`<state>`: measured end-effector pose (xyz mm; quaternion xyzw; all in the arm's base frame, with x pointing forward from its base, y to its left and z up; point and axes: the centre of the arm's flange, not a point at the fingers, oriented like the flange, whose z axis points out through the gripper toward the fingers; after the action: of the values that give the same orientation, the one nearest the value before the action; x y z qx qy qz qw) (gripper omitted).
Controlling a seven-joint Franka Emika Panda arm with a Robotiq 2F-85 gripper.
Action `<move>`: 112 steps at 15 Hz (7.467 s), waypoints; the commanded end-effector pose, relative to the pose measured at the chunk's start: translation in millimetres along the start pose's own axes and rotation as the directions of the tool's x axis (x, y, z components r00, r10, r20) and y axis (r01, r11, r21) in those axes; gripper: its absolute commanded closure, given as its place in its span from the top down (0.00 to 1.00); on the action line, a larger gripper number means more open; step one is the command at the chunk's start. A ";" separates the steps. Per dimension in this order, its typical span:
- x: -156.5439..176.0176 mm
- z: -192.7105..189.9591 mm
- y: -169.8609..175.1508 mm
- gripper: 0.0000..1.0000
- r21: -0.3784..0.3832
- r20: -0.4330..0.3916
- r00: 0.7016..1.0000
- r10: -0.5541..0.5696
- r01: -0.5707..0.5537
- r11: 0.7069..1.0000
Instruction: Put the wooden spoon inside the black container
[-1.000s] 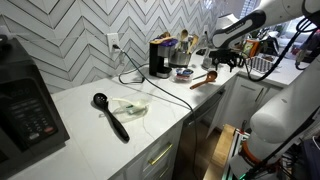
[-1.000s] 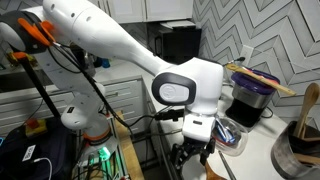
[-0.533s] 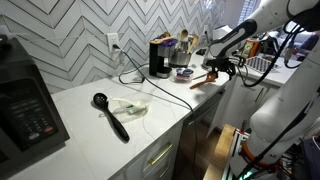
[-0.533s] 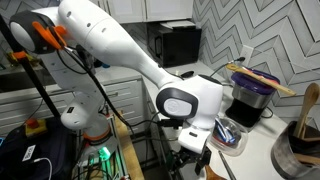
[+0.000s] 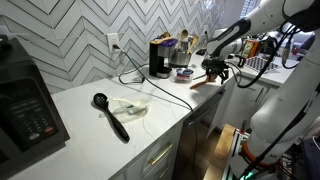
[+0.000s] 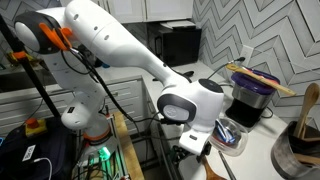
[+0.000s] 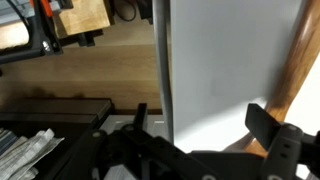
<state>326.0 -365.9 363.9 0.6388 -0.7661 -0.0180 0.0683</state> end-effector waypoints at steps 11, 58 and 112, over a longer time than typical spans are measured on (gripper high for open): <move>27.2 19.8 -48.2 1.00 0.167 0.181 0.982 0.058 -0.089 0.982; -50.1 -302.8 -28.8 0.07 0.330 -0.675 0.731 -0.104 0.424 0.843; -22.8 -299.4 -151.3 1.00 0.688 -0.643 0.646 0.410 0.254 0.680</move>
<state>535.3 -365.3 572.8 0.5026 -0.6184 0.5724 0.1932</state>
